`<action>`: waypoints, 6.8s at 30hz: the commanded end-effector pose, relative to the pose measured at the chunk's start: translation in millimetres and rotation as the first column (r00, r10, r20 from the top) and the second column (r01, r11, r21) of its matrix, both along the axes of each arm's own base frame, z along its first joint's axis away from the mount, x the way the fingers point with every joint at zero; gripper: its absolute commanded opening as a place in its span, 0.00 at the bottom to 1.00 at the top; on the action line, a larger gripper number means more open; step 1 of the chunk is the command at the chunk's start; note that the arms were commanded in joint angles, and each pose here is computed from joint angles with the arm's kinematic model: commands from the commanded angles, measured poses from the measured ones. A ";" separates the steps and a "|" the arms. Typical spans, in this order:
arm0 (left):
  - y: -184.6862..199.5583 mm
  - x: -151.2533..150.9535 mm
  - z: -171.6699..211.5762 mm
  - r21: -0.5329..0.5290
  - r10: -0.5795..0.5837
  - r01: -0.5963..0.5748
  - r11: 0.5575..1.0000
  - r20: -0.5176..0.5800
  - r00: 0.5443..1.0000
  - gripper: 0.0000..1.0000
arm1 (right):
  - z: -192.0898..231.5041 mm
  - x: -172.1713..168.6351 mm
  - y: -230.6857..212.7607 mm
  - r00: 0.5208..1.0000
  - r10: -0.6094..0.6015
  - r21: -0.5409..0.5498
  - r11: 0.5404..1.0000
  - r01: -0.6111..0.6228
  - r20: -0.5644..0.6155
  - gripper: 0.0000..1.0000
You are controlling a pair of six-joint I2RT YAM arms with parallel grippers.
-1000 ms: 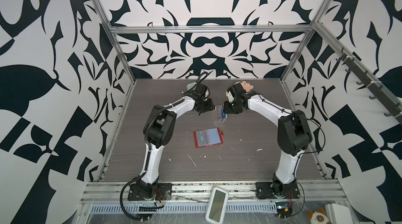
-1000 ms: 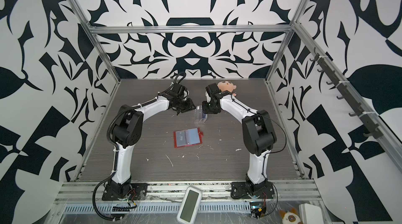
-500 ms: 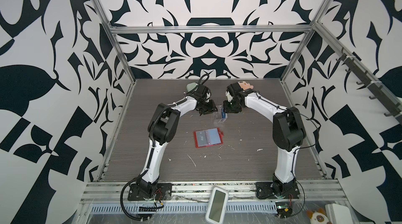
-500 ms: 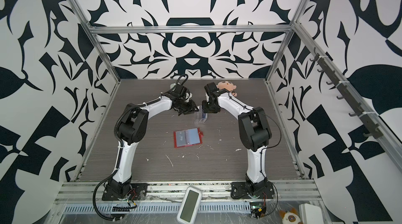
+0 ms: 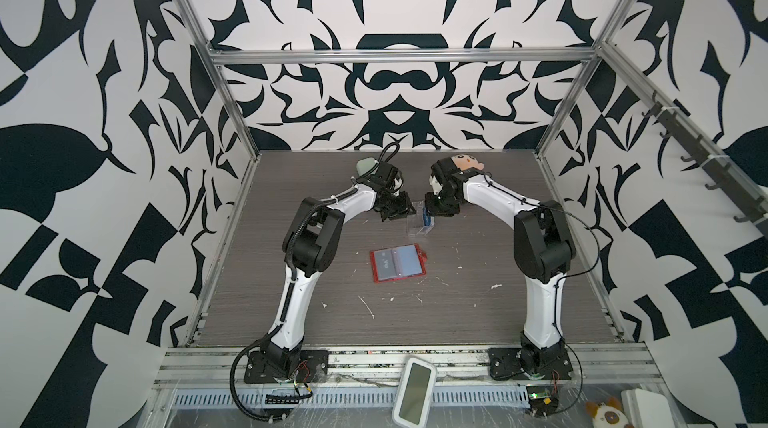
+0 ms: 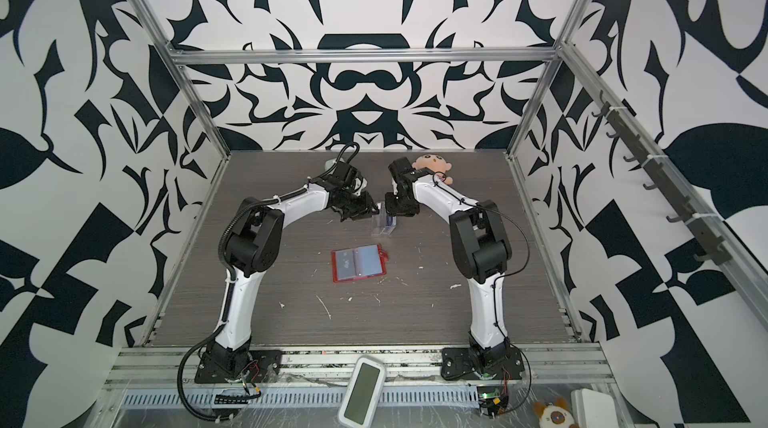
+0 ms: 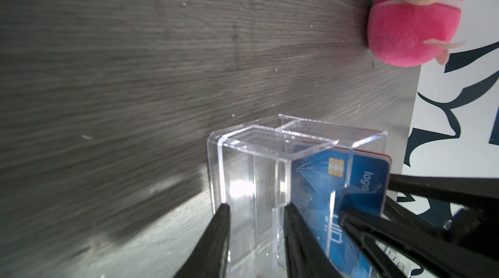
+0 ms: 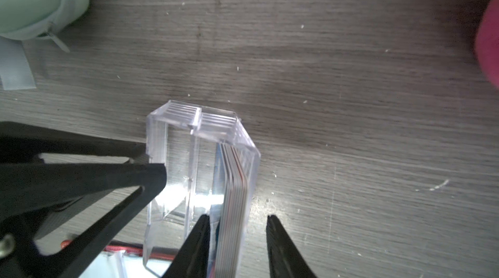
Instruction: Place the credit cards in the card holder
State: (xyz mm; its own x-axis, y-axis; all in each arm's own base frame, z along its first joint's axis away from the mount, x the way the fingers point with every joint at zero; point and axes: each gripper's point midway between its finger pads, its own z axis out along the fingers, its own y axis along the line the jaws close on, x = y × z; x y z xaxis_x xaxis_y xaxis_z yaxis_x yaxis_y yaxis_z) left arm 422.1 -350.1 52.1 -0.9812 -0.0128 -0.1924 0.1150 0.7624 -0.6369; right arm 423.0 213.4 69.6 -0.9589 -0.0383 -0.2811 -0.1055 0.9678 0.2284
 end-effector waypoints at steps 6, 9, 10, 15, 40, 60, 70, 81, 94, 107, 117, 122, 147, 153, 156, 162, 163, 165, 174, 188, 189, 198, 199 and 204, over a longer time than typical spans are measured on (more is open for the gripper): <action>9.0 -16.7 -31.5 0.042 0.025 -0.021 0.999 -0.100 0.995 0.33 | 9.8 5.2 1.0 1.000 -0.010 0.008 1.000 0.010 0.003 0.39; 10.6 -18.5 -35.6 0.050 0.031 -0.025 0.998 -0.110 0.993 0.33 | 9.4 5.2 -1.5 1.000 -0.014 -0.006 1.000 0.014 0.000 0.39; 11.2 -18.5 -36.0 0.053 0.034 -0.028 0.998 -0.110 0.993 0.33 | 9.3 5.0 -2.4 1.000 -0.014 -0.012 1.000 0.014 -0.001 0.39; 15.8 -21.3 -43.6 0.076 0.053 -0.044 0.996 -0.125 0.991 0.32 | 11.7 5.5 -8.9 1.000 -0.021 -0.048 0.999 0.021 0.001 0.38; 22.3 -26.5 -60.0 0.114 0.083 -0.066 0.991 -0.156 0.984 0.31 | 29.7 0.8 -18.0 1.000 0.007 -0.145 0.989 -0.004 0.019 0.32; 22.8 -27.0 -62.7 0.121 0.085 -0.066 0.990 -0.166 0.983 0.30 | 26.7 2.2 -3.7 0.999 0.041 -0.100 0.994 -0.040 0.003 0.38; 21.6 -26.9 -62.1 0.116 0.082 -0.063 0.991 -0.169 0.982 0.30 | 13.5 6.0 5.7 0.999 0.045 -0.064 0.997 -0.046 -0.014 0.41; 21.5 -27.4 -62.9 0.118 0.082 -0.062 0.991 -0.174 0.981 0.30 | 12.9 12.6 -7.3 1.000 0.006 -0.135 0.991 -0.004 0.012 0.39; 21.6 -28.1 -64.4 0.122 0.083 -0.062 0.991 -0.177 0.981 0.30 | 37.2 9.7 -8.9 0.999 0.012 -0.122 0.993 -0.006 0.047 0.38; 20.0 -29.3 -63.9 0.121 0.079 -0.058 0.991 -0.179 0.981 0.30 | 37.6 17.2 2.9 0.998 0.035 -0.081 0.996 -0.031 0.050 0.41; 19.6 -29.2 -63.6 0.120 0.078 -0.057 0.991 -0.180 0.980 0.30 | 26.4 29.6 2.4 0.999 0.006 -0.091 0.996 -0.003 0.042 0.40; 18.7 -29.9 -64.6 0.121 0.077 -0.056 0.991 -0.182 0.980 0.30 | 18.6 30.7 -1.3 1.000 -0.003 -0.109 0.994 0.006 0.027 0.39; 21.3 -30.4 -66.5 0.136 0.086 -0.060 0.989 -0.188 0.978 0.30 | 41.0 28.0 -17.7 0.996 -0.032 -0.149 0.988 0.044 0.083 0.34; 20.7 -29.8 -66.6 0.134 0.086 -0.061 0.989 -0.188 0.978 0.30 | 43.2 26.1 -17.4 0.996 -0.027 -0.140 0.989 0.038 0.083 0.33; 20.6 -29.7 -66.8 0.134 0.087 -0.062 0.989 -0.189 0.978 0.29 | 41.1 25.0 -15.5 0.997 -0.023 -0.132 0.991 0.033 0.074 0.28; 20.7 -30.6 -68.7 0.136 0.087 -0.061 0.989 -0.195 0.977 0.29 | 42.9 23.6 -18.5 0.997 -0.026 -0.142 0.989 0.037 0.079 0.24; 20.4 -30.0 -68.3 0.135 0.087 -0.061 0.989 -0.193 0.977 0.29 | 43.7 23.2 -19.4 0.997 -0.027 -0.146 0.989 0.038 0.079 0.23; 20.0 -30.3 -69.2 0.134 0.086 -0.060 0.989 -0.196 0.977 0.29 | 45.4 23.1 -21.4 0.996 -0.028 -0.156 0.987 0.041 0.082 0.22; 19.9 -31.1 -71.0 0.137 0.086 -0.059 0.989 -0.199 0.976 0.29 | 47.5 21.1 -27.0 0.997 -0.029 -0.191 0.981 0.043 0.077 0.19; 20.4 -31.1 -71.9 0.139 0.089 -0.061 0.988 -0.200 0.976 0.29 | 57.1 19.8 -30.7 0.996 -0.020 -0.232 0.972 0.041 0.091 0.13; 20.4 -31.7 -71.9 0.139 0.089 -0.062 0.988 -0.202 0.975 0.29 | 56.5 19.2 -30.8 0.996 -0.018 -0.237 0.971 0.038 0.087 0.12; 20.2 -31.5 -70.7 0.138 0.090 -0.062 0.989 -0.202 0.975 0.29 | 55.0 18.0 -29.5 0.997 -0.006 -0.246 0.969 0.025 0.078 0.00; 20.4 -31.8 -70.7 0.138 0.089 -0.062 0.988 -0.202 0.975 0.29 | 55.8 17.8 -28.5 0.997 -0.004 -0.241 0.970 0.023 0.078 0.00; 16.3 -30.1 -58.4 0.111 0.073 -0.053 0.992 -0.188 0.979 0.30 | 66.5 16.9 -16.3 0.994 0.006 -0.150 0.989 0.010 0.106 0.00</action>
State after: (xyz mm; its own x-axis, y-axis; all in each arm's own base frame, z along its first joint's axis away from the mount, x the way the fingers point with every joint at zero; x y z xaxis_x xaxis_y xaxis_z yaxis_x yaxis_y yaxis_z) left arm 418.8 -358.8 45.9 -0.9869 -0.0546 -0.1520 0.0616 0.7428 -0.6667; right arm 444.9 206.9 101.2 -0.9415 -0.0926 -0.3239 -0.1182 0.9912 0.0603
